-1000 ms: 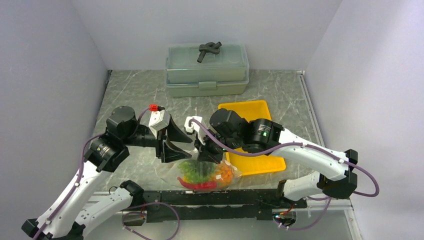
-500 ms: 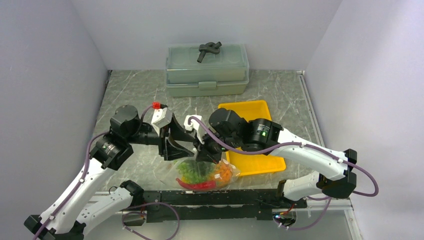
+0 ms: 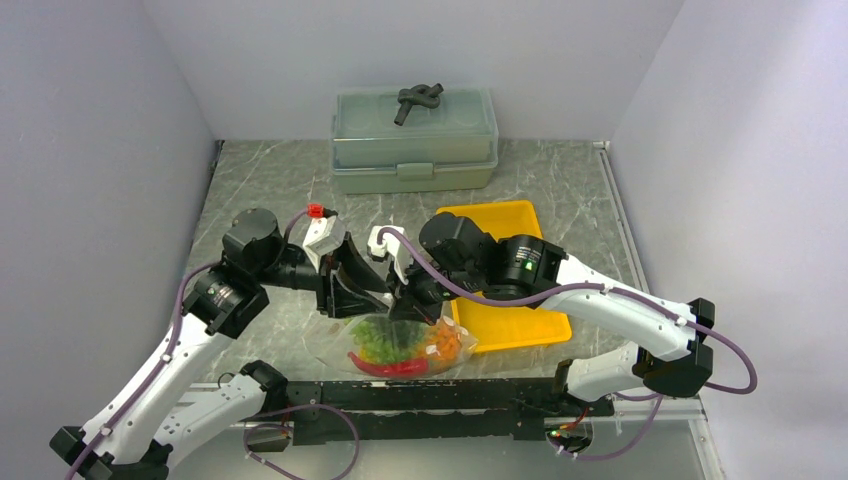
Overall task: Place the food in the zip-top bag and seal the zipper
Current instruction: Zip the zipper food storage bag.
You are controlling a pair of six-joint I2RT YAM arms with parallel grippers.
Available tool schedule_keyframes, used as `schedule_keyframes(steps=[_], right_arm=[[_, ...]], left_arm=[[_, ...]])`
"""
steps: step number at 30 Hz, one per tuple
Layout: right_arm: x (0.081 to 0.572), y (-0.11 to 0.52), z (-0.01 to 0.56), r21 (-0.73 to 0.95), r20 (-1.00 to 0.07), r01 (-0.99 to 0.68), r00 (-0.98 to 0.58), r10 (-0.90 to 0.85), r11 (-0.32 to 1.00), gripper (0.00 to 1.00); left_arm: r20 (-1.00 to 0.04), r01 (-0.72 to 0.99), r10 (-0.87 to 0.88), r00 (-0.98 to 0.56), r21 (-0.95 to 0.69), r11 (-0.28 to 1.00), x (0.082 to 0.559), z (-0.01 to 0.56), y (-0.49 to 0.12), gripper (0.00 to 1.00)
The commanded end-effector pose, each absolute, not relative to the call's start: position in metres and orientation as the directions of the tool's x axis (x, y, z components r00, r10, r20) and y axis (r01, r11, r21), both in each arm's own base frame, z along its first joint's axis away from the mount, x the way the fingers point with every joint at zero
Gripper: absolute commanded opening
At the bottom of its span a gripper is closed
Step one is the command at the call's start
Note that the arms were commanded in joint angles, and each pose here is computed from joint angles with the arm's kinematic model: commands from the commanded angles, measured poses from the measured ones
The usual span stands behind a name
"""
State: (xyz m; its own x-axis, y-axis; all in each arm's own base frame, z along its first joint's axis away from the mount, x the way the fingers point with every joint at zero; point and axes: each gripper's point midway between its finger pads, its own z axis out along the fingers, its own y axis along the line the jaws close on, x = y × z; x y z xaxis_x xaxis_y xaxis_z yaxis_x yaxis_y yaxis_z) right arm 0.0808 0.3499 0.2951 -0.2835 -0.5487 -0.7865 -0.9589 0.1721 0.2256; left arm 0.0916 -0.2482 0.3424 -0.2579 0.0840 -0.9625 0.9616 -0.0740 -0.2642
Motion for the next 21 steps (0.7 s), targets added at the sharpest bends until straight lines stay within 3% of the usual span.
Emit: schedule_keyframes(steps=[1,10,12,14,21], right_arm=[[0.0839,0.3628,0.3388,0.219,-0.868,-0.966,-0.258,-0.424,0.139,0.00],[0.0856,0.3629,0.3407,0.223,-0.872,-0.964,-0.263,-0.412,0.143,0.00],[0.0854,0.3625,0.3408,0.225,-0.871,-0.964,-0.265,-0.414,0.144,0.00],[0.0853,0.3626,0.3400,0.226,-0.870,-0.964,-0.266,-0.415,0.144,0.00],[0.0860,0.3581,0.3414,0.222,-0.874,-0.963,-0.267,-0.407,0.155,0.00]], left_arm=[[-0.964,0.955,0.084,-0.253,-0.263,-0.134,0.0840,0.3450,-0.2492,0.44],[-0.964,0.953,0.088,-0.253,-0.263,-0.147,0.0822,0.3448,-0.2489,0.23],[-0.964,0.954,0.087,-0.251,-0.262,-0.147,0.0821,0.3450,-0.2489,0.15],[-0.964,0.954,0.086,-0.252,-0.262,-0.147,0.0823,0.3455,-0.2488,0.01],[-0.964,0.954,0.083,-0.251,-0.261,-0.147,0.0805,0.3447,-0.2479,0.00]])
